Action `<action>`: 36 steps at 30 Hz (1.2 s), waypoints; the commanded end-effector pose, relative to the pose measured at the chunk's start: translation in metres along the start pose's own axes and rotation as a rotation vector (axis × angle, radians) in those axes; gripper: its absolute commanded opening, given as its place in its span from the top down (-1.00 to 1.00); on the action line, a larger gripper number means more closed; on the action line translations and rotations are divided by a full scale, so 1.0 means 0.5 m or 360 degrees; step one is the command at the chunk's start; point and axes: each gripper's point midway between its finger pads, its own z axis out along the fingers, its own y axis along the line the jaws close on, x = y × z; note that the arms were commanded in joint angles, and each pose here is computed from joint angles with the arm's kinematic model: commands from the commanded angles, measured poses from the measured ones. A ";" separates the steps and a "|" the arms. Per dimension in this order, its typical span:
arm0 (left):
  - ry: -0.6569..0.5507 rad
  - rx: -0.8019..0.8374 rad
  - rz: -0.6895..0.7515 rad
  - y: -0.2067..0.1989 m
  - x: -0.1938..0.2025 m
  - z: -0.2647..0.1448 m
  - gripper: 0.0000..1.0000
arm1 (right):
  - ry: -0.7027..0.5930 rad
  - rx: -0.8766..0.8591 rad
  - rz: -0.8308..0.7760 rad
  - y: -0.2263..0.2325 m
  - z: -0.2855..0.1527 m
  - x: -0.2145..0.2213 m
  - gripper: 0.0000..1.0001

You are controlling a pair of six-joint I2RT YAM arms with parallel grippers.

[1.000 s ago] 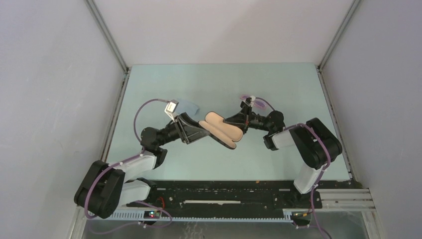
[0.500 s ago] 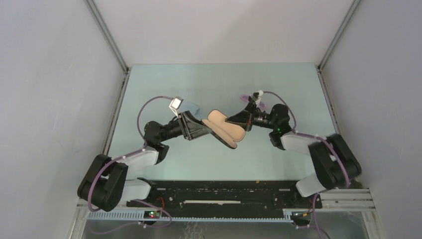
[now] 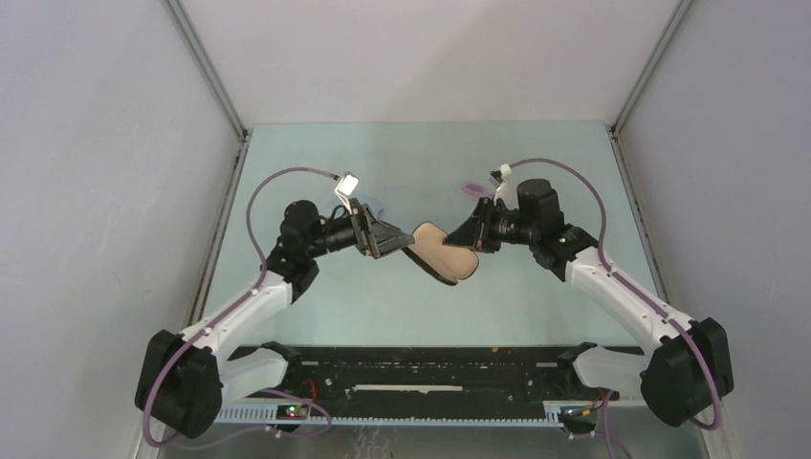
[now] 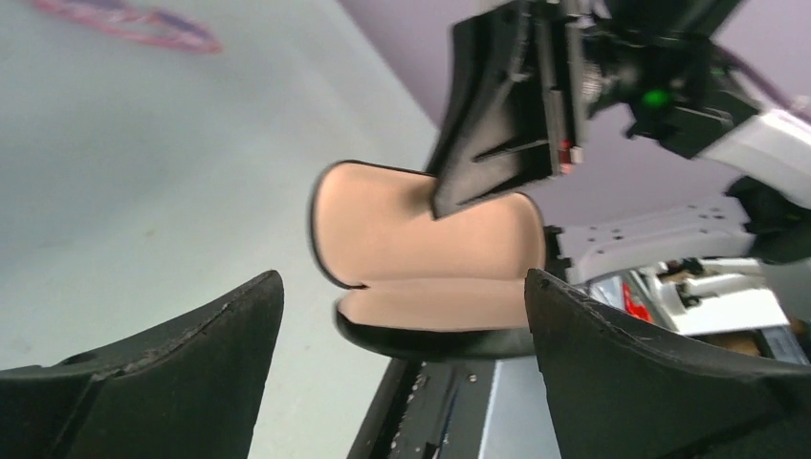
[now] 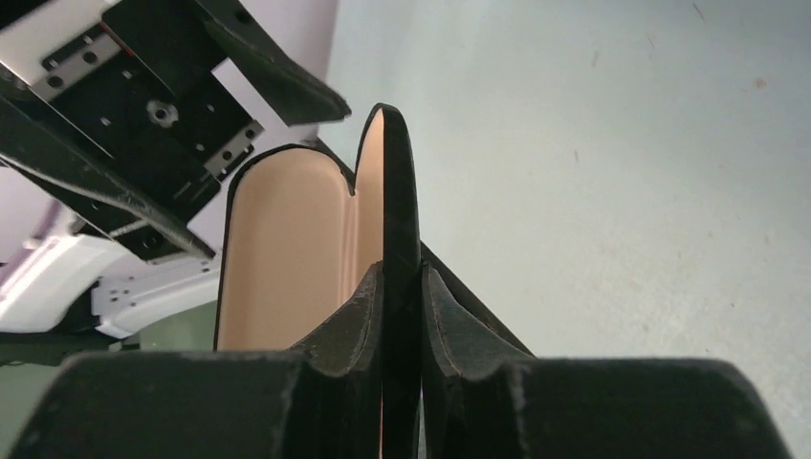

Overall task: Organize the sunglasses
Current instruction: Open the sunglasses case at the center of the board, then place the sunglasses case at the center of the board.

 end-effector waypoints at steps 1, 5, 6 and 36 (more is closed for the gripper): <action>0.0091 -0.0290 0.0076 0.054 0.015 -0.019 -1.00 | -0.0008 0.0093 -0.0107 -0.003 -0.011 0.008 1.00; 0.0094 -0.0362 0.0067 0.062 0.015 -0.027 -1.00 | -0.0079 0.0177 -0.0130 -0.019 -0.013 -0.005 1.00; 0.0094 -0.0374 0.0062 0.063 0.016 -0.029 -1.00 | -0.0100 0.0213 -0.0141 -0.026 -0.014 -0.009 1.00; -0.0190 -0.1051 -0.0121 0.147 -0.005 -0.147 -1.00 | -0.0474 0.1125 -0.0993 -0.256 0.052 -0.060 1.00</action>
